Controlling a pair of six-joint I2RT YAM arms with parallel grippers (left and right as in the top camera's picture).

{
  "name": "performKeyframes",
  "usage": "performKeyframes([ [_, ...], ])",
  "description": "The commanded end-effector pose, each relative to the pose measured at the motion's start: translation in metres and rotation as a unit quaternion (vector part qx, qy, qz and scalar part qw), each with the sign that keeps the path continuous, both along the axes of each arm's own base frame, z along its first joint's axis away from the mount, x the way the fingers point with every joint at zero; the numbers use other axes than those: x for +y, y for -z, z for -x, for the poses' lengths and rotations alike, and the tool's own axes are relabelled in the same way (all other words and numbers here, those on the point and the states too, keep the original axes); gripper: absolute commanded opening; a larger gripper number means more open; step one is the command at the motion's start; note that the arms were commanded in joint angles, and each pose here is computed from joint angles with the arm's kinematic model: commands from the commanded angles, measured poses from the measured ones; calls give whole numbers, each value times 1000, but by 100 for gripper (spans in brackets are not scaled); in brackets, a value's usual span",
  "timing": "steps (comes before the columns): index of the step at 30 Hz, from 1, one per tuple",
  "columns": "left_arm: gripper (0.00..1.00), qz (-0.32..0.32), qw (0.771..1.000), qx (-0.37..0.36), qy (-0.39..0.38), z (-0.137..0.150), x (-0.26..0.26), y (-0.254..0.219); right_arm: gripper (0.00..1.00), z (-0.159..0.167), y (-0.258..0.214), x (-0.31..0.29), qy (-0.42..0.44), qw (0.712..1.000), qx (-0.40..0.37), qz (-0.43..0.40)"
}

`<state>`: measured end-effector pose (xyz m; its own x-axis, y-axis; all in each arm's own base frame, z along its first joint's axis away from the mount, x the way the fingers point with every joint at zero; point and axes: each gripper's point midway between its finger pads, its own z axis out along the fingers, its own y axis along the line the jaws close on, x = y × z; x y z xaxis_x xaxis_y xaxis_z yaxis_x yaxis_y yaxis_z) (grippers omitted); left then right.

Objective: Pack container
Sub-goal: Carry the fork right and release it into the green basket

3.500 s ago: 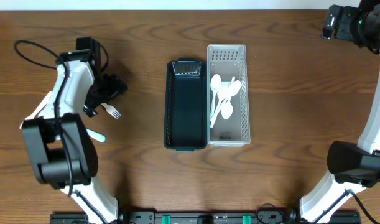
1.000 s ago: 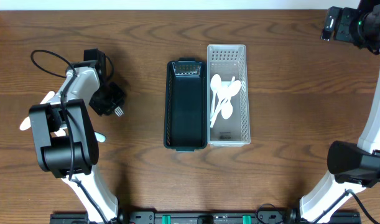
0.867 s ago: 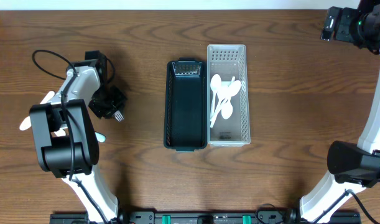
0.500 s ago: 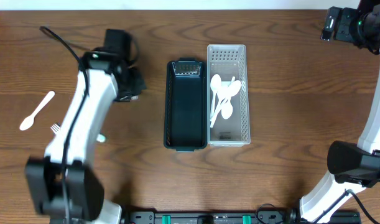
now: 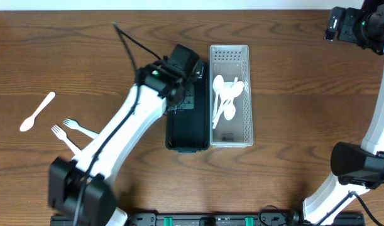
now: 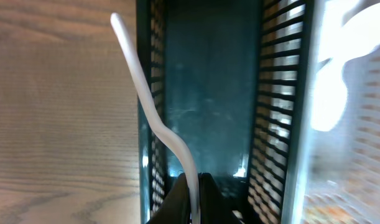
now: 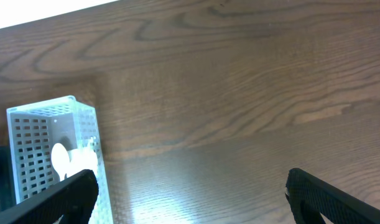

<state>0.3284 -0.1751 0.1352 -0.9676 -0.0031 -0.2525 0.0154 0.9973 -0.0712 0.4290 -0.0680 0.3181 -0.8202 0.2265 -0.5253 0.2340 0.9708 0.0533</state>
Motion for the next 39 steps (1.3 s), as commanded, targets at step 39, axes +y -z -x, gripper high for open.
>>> performKeyframes([
  [39,6,-44,971,-146,185,8,-19,-71,99,1,6,-2,-4,1000,11,1],
])
